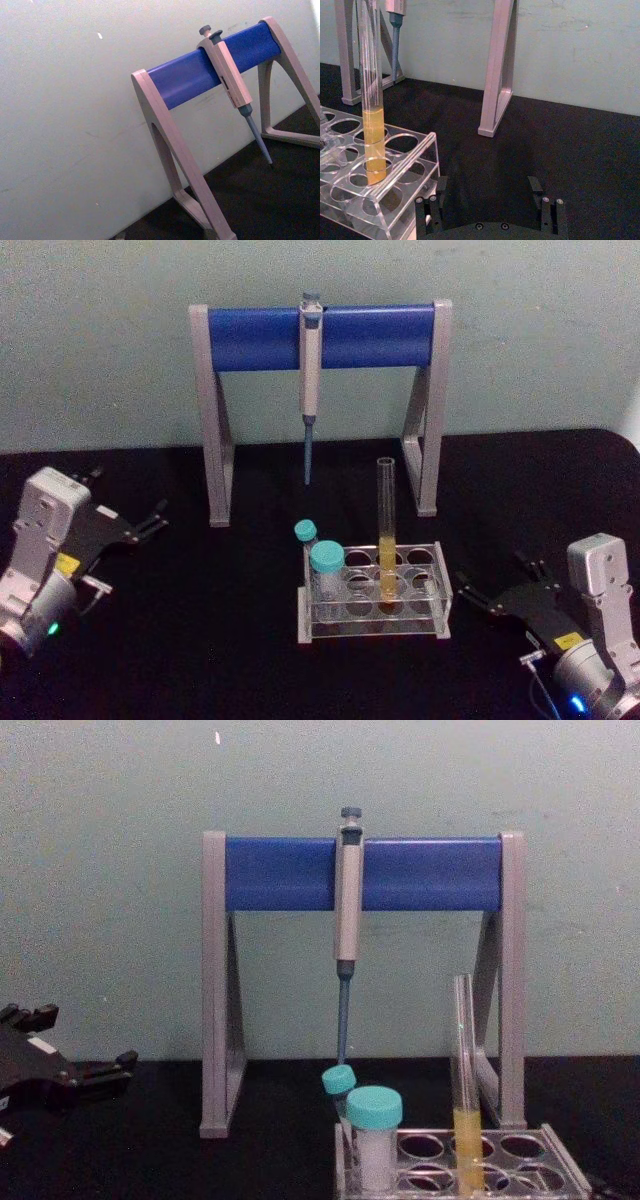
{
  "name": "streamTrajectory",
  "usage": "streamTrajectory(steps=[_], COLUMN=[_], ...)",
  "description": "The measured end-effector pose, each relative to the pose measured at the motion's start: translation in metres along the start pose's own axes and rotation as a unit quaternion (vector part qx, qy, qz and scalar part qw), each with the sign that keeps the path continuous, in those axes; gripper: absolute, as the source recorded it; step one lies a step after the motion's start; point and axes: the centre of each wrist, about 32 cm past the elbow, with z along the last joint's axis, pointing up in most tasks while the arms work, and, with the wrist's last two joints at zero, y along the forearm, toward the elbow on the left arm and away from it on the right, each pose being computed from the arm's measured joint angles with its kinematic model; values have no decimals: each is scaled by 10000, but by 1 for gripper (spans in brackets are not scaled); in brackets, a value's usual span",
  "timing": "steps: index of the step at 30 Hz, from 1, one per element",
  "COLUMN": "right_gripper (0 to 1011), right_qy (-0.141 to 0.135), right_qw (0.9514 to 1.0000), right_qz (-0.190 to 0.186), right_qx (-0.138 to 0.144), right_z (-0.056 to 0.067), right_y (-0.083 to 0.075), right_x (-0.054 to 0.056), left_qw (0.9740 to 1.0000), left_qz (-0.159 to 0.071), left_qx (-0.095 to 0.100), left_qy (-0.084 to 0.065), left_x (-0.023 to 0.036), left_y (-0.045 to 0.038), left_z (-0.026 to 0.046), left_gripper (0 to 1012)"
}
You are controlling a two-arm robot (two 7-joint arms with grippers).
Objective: Pick up the test tube from the test tube rack, shake it, then place it back into the test tube rack.
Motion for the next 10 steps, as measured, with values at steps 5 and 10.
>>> streamTrajectory(steps=[5,10], right_gripper=[1000,1000], right_qy=[0,0], right_qw=[10000,10000], right_qz=[0,0], right_qx=[0,0], right_z=[0,0], right_y=[0,0], right_x=[0,0], left_qw=[10000,10000], left_qz=[0,0], left_qx=[0,0], left_qy=[0,0], left_x=[0,0], left_y=[0,0], left_z=[0,0], left_gripper=[1010,1010])
